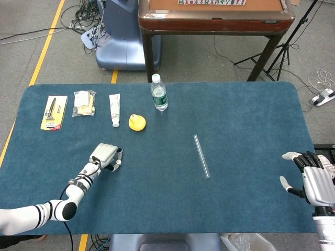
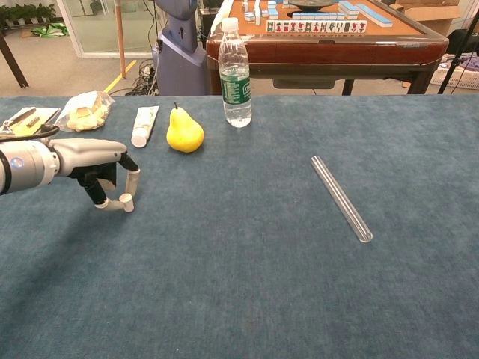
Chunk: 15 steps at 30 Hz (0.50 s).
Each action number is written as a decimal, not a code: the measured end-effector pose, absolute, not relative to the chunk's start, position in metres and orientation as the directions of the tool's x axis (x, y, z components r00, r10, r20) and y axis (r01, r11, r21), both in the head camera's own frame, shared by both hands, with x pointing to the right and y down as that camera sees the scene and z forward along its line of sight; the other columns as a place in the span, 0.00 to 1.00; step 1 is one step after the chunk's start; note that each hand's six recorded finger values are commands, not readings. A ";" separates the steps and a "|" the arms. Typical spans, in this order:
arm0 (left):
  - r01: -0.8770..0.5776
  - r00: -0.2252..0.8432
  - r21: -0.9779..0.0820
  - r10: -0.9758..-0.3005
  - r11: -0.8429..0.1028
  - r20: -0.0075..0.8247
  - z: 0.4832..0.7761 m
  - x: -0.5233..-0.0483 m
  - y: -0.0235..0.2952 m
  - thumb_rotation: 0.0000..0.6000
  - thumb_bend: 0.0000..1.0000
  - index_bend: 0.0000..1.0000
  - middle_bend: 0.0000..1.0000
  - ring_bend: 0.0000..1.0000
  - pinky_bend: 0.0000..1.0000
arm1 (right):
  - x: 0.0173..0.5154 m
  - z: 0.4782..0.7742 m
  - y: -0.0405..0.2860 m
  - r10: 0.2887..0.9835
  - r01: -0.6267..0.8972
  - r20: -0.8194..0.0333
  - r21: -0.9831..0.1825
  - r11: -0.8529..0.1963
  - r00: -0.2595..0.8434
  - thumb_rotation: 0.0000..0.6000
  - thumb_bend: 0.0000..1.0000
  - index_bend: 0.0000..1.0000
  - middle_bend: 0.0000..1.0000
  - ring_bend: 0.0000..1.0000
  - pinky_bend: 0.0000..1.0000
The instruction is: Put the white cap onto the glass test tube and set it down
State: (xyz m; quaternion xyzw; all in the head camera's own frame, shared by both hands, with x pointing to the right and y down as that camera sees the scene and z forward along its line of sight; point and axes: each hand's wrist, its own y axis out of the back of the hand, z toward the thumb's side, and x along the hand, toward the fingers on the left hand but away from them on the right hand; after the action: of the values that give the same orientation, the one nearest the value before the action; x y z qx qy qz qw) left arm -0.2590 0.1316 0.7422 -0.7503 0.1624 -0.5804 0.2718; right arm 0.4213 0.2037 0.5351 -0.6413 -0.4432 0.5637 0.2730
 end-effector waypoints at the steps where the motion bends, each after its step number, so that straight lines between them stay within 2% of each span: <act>1: 0.071 0.274 -0.597 -0.560 -0.799 0.782 0.742 -0.259 0.131 1.00 0.27 0.52 1.00 1.00 1.00 | 0.421 0.535 0.204 0.877 0.261 -0.481 -0.850 -0.458 -0.028 1.00 0.33 0.29 0.26 0.17 0.12; 10: 0.043 0.271 -0.596 -0.565 -0.802 0.779 0.741 -0.261 0.130 1.00 0.27 0.55 1.00 1.00 1.00 | 0.421 0.535 0.203 0.873 0.252 -0.487 -0.849 -0.464 -0.034 1.00 0.33 0.29 0.26 0.17 0.12; 15: -0.002 0.276 -0.617 -0.594 -0.787 0.756 0.731 -0.264 0.124 1.00 0.27 0.55 1.00 1.00 1.00 | 0.415 0.536 0.199 0.867 0.238 -0.498 -0.846 -0.477 -0.031 1.00 0.33 0.29 0.26 0.17 0.12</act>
State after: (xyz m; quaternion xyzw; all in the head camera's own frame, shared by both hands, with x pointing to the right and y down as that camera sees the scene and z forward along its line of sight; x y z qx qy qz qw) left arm -0.2638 0.1237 0.7309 -0.7551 0.1972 -0.5684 0.2603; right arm 0.4154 0.1988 0.5360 -0.6398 -0.4315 0.5739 0.2740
